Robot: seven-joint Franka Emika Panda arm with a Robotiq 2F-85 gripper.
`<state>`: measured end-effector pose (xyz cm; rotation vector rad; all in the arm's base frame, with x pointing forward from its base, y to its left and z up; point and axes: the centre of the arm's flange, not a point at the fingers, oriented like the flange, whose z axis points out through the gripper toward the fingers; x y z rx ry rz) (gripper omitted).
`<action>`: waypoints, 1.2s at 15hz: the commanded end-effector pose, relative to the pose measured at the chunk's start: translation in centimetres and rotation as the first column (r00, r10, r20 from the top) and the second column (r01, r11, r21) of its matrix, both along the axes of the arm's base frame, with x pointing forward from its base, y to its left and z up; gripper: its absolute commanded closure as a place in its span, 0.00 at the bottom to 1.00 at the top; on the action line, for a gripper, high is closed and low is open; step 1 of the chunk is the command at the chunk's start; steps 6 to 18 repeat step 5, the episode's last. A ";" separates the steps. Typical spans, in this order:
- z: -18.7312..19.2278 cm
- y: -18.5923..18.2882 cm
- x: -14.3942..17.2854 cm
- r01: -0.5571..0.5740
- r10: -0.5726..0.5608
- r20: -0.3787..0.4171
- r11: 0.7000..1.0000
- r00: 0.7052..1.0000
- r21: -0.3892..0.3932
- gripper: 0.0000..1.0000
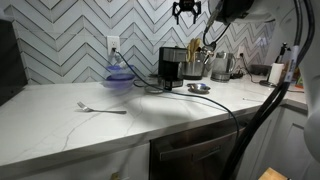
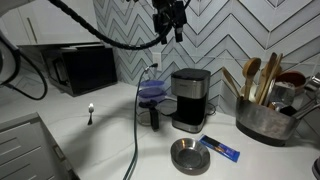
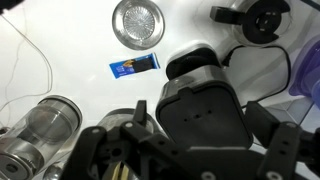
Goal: Move the coffee maker slightly to the left
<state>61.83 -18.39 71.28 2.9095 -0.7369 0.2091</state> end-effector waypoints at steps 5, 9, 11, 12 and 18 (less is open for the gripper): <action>-0.2 0.0 0.2 -0.001 0.001 0.000 1.000 1.000 -0.001 0.00; -0.2 0.0 0.2 -0.001 0.001 0.000 1.000 1.000 -0.001 0.00; -0.2 0.0 0.2 -0.001 0.001 0.000 1.000 1.000 -0.001 0.00; -0.2 0.0 0.2 -0.001 0.001 0.000 1.000 1.000 -0.001 0.00; -0.2 0.0 0.2 -0.001 0.001 0.000 1.000 1.000 -0.001 0.00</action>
